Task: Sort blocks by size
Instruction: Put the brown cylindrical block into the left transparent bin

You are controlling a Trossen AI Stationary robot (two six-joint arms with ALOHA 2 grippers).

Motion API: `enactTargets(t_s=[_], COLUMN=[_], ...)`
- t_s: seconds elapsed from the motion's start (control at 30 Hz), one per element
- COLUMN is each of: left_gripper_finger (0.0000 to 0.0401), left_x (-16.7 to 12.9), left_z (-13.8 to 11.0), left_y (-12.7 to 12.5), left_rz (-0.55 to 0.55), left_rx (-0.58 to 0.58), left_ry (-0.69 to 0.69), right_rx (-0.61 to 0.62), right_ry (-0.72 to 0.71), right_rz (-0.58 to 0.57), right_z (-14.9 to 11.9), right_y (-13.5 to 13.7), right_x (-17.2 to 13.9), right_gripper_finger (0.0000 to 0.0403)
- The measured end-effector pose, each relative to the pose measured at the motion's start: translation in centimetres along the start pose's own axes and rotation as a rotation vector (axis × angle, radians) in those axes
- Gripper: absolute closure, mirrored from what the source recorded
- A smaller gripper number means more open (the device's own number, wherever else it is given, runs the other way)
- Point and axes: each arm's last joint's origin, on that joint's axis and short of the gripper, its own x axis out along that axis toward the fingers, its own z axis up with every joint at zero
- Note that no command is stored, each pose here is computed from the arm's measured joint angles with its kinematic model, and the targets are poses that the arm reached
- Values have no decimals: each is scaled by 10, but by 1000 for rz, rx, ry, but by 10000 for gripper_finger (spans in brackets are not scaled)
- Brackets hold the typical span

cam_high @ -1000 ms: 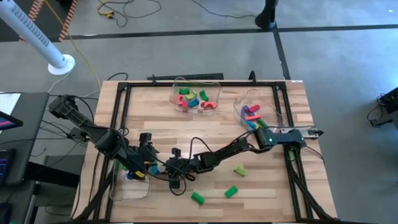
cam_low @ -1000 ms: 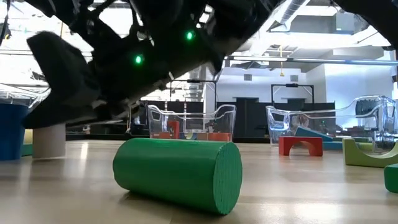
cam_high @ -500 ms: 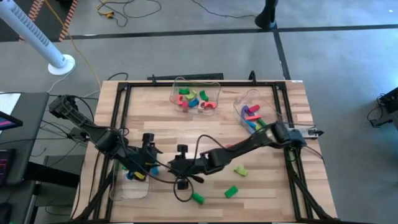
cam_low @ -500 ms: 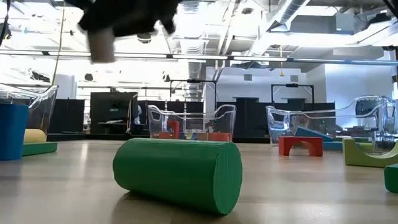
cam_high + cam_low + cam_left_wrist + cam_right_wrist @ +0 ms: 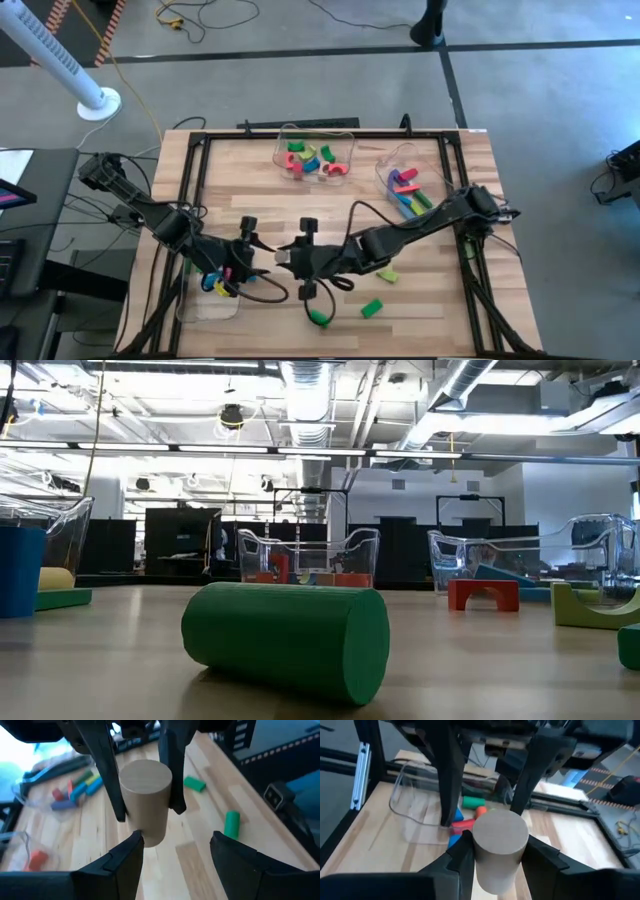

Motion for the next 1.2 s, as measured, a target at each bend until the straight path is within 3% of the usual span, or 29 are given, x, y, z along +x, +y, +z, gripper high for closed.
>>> enactTargets(t_s=[0.23,0.8,1.2], left_gripper_finger=[181,181,181], left_x=[1,6,3], left_z=[10,17,28], left_y=[0,16,19], left_rz=[8,89,158], left_rx=[5,-55,24], left_ry=[-92,-151,-253], right_rx=[-17,-80,-66], right_ry=[-17,-85,-150], right_rz=[-11,-103,-125], right_z=[4,14,33], right_y=[2,3,-7], right_x=[-7,-12,-37], right_gripper_finger=[244,243,243])
